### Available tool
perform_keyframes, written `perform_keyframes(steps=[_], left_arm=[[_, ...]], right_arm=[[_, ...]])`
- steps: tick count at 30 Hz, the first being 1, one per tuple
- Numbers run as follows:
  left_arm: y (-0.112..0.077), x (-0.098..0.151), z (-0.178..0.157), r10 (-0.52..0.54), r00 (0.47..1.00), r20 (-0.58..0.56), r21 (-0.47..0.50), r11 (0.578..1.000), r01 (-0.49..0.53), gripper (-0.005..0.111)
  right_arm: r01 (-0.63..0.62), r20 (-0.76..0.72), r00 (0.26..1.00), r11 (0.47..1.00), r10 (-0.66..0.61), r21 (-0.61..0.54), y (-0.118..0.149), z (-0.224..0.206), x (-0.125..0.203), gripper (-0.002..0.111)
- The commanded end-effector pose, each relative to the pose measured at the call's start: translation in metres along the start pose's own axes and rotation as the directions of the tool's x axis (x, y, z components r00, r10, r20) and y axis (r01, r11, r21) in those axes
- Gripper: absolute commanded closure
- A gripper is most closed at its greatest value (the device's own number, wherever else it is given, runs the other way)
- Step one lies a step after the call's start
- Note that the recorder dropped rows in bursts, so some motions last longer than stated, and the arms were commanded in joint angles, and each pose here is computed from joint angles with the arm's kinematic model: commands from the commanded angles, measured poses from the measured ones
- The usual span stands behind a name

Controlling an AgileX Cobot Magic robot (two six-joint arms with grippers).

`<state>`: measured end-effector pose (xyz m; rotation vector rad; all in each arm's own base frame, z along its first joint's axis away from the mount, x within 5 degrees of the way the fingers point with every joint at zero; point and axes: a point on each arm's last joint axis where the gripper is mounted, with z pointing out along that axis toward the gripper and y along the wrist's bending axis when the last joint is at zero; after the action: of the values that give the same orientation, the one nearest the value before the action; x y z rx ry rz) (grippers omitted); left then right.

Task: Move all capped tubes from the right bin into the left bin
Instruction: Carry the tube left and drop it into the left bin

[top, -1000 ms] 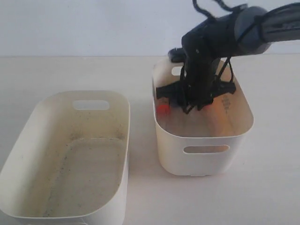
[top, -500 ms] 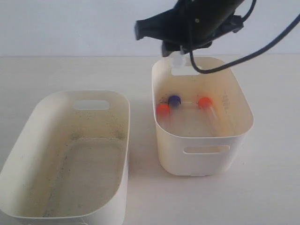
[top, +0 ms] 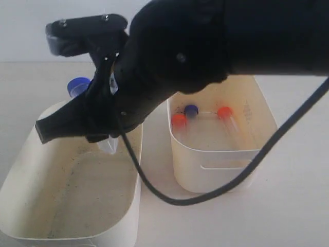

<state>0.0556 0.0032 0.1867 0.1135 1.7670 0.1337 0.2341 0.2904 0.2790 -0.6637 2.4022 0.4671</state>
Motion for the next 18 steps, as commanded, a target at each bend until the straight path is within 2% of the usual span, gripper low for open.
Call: perform_keyframes(steps=[1,2,3,4,6,9,12,13,18], left_arm=[[0.0,-0.003,0.0,-0.013,1.0,0.019,-0.001,1.0,0.013,0.102],[0.0,-0.003,0.0,-0.013,1.0,0.019,-0.001,1.0,0.013,0.102],[0.0,-0.003,0.0,-0.013,1.0,0.019,-0.001,1.0,0.013,0.102],[0.0,-0.003,0.0,-0.013,1.0,0.019,-0.001,1.0,0.013,0.102],[0.0,-0.003,0.0,-0.013,1.0,0.019,-0.001,1.0,0.013,0.102],[0.0,-0.003,0.0,-0.013,1.0,0.019,-0.001,1.0,0.013,0.102],[0.0,-0.003,0.0,-0.013,1.0,0.019,-0.001,1.0,0.013,0.102],[0.0,-0.003,0.0,-0.013,1.0,0.019,-0.001,1.0,0.013,0.102],[0.0,-0.003,0.0,-0.013,1.0,0.019,-0.001,1.0,0.013,0.102]], right_arm=[[0.022,-0.021,1.0,1.0,-0.022,-0.004,0.003,0.013,0.005,0.052],[0.023,-0.03,0.999,1.0,-0.023,-0.001,0.003,0.016,0.006,0.041],[0.024,-0.031,0.999,1.0,-0.024,0.0,0.003,0.017,0.007,0.035],[0.036,-0.026,0.999,0.999,-0.036,0.005,0.002,0.017,0.006,0.034],[0.072,-0.005,0.997,0.997,-0.072,0.024,0.0,0.014,0.003,0.045],[0.158,0.033,0.986,0.981,-0.163,0.11,-0.009,-0.001,-0.011,0.073],[0.144,0.049,0.986,0.963,-0.159,0.229,-0.032,-0.015,-0.027,0.104],[0.098,0.06,0.991,0.958,-0.118,0.268,-0.045,-0.019,-0.032,0.108],[-0.127,0.114,0.989,0.917,0.09,0.378,-0.11,-0.025,-0.043,0.106]])
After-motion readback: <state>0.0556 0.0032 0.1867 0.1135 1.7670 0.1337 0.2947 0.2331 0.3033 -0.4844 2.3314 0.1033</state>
